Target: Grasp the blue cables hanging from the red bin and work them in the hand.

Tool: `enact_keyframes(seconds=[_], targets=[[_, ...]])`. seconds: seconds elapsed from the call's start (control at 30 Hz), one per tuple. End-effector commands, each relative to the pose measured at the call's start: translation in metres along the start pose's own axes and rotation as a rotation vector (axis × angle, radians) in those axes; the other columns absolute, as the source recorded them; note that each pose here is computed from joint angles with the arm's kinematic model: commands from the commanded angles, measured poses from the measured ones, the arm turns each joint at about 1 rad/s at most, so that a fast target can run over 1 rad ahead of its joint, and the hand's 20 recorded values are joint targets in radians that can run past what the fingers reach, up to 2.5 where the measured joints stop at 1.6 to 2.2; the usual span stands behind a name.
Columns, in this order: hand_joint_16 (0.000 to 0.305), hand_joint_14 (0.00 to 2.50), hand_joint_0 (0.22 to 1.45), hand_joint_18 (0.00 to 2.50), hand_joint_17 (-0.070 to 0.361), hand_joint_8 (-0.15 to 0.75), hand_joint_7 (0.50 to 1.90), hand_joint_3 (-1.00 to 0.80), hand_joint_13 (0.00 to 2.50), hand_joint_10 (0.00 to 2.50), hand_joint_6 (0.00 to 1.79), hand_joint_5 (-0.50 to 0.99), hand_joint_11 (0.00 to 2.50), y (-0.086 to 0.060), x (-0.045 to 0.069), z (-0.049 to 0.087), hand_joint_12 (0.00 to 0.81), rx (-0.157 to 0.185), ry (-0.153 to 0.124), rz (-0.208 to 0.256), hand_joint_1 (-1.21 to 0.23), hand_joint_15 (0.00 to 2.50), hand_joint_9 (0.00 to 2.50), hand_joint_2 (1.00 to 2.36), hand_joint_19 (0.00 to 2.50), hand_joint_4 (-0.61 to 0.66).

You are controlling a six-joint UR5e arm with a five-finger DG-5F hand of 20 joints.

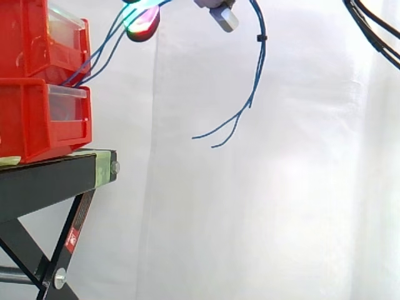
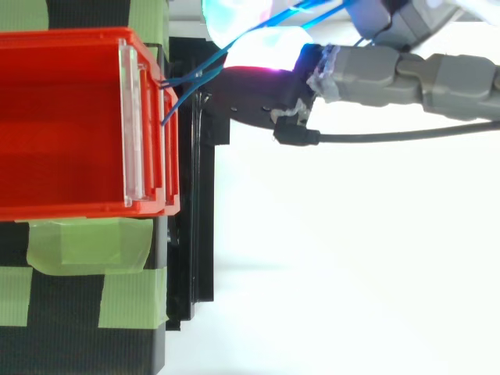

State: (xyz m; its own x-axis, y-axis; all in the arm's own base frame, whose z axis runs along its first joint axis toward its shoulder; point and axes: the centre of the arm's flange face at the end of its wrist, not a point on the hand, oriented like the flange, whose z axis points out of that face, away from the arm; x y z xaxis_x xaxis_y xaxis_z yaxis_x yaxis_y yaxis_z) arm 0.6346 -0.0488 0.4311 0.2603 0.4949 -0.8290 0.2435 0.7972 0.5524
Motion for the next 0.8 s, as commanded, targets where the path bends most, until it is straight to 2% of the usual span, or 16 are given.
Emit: enact_keyframes(seconds=[0.0, 0.1, 0.17, 0.3, 0.4, 0.47, 0.53, 0.57, 0.63, 0.7, 0.73, 0.77], targets=[[0.244, 2.5, 1.09, 2.5, 0.183, 0.519, 1.36, 0.2, 2.09, 2.5, 0.0, 0.32, 2.5, 0.001, -0.001, 0.0, 0.771, 0.009, -0.007, 0.062, -0.63, 2.01, 1.74, 1.02, 0.76, 0.31], [0.244, 2.5, 1.08, 2.5, 0.183, 0.519, 1.36, 0.17, 2.09, 2.5, 0.01, 0.31, 2.5, 0.005, -0.006, 0.002, 0.771, 0.012, -0.02, 0.123, -0.63, 2.01, 1.74, 1.02, 0.76, 0.32], [0.244, 2.5, 1.07, 2.5, 0.183, 0.519, 1.36, 0.16, 2.09, 2.5, 0.01, 0.31, 2.5, 0.007, -0.009, 0.002, 0.771, 0.014, -0.016, 0.162, -0.63, 2.01, 1.74, 1.02, 0.76, 0.31], [0.244, 2.5, 1.07, 2.5, 0.183, 0.519, 1.36, 0.13, 2.09, 2.5, 0.01, 0.31, 2.5, 0.004, -0.008, -0.001, 0.771, 0.033, 0.01, 0.182, -0.64, 2.01, 1.74, 1.02, 0.76, 0.31], [0.244, 2.5, 1.08, 2.5, 0.183, 0.519, 1.35, 0.14, 2.09, 2.5, 0.01, 0.31, 2.5, 0.004, -0.007, -0.003, 0.771, 0.038, 0.018, 0.192, -0.63, 2.01, 1.74, 1.02, 0.76, 0.31], [0.244, 2.5, 1.1, 2.5, 0.183, 0.519, 1.36, 0.26, 2.09, 2.5, 0.0, 0.32, 2.5, 0.002, -0.007, -0.004, 0.771, 0.048, 0.031, 0.195, -0.63, 2.01, 1.74, 1.02, 0.76, 0.3], [0.244, 2.5, 1.15, 2.5, 0.183, 0.519, 1.44, 0.5, 2.09, 2.5, 0.06, 0.36, 2.5, -0.001, -0.006, -0.008, 0.771, 0.068, 0.054, 0.191, -0.64, 2.01, 1.74, 1.0, 0.76, 0.29], [0.244, 2.5, 1.08, 2.5, 0.183, 0.519, 1.42, 0.47, 2.09, 2.5, 0.18, 0.35, 2.5, -0.003, -0.005, -0.009, 0.771, 0.075, 0.063, 0.191, -0.64, 2.01, 1.74, 1.21, 0.76, 0.29], [0.244, 2.5, 0.98, 2.5, 0.183, 0.519, 1.42, 0.42, 2.09, 2.5, 0.23, 0.36, 2.5, -0.004, -0.005, -0.011, 0.771, 0.089, 0.071, 0.203, -0.65, 2.01, 1.74, 1.43, 0.76, 0.29], [0.244, 2.5, 0.87, 2.5, 0.183, 0.519, 1.45, 0.32, 2.09, 2.5, 0.1, 0.38, 2.5, -0.006, -0.005, -0.011, 0.771, 0.099, 0.072, 0.219, -0.65, 2.01, 1.74, 1.63, 0.76, 0.3], [0.244, 2.5, 0.82, 2.5, 0.183, 0.519, 1.46, 0.27, 2.09, 2.5, 0.05, 0.39, 2.5, -0.006, -0.005, -0.012, 0.771, 0.101, 0.074, 0.22, -0.66, 2.01, 1.74, 1.69, 0.76, 0.31], [0.244, 2.5, 0.82, 2.5, 0.183, 0.519, 1.46, 0.27, 2.09, 2.5, 0.02, 0.38, 2.5, -0.006, -0.005, -0.012, 0.771, 0.103, 0.074, 0.222, -0.68, 2.01, 1.74, 1.68, 0.76, 0.31]])
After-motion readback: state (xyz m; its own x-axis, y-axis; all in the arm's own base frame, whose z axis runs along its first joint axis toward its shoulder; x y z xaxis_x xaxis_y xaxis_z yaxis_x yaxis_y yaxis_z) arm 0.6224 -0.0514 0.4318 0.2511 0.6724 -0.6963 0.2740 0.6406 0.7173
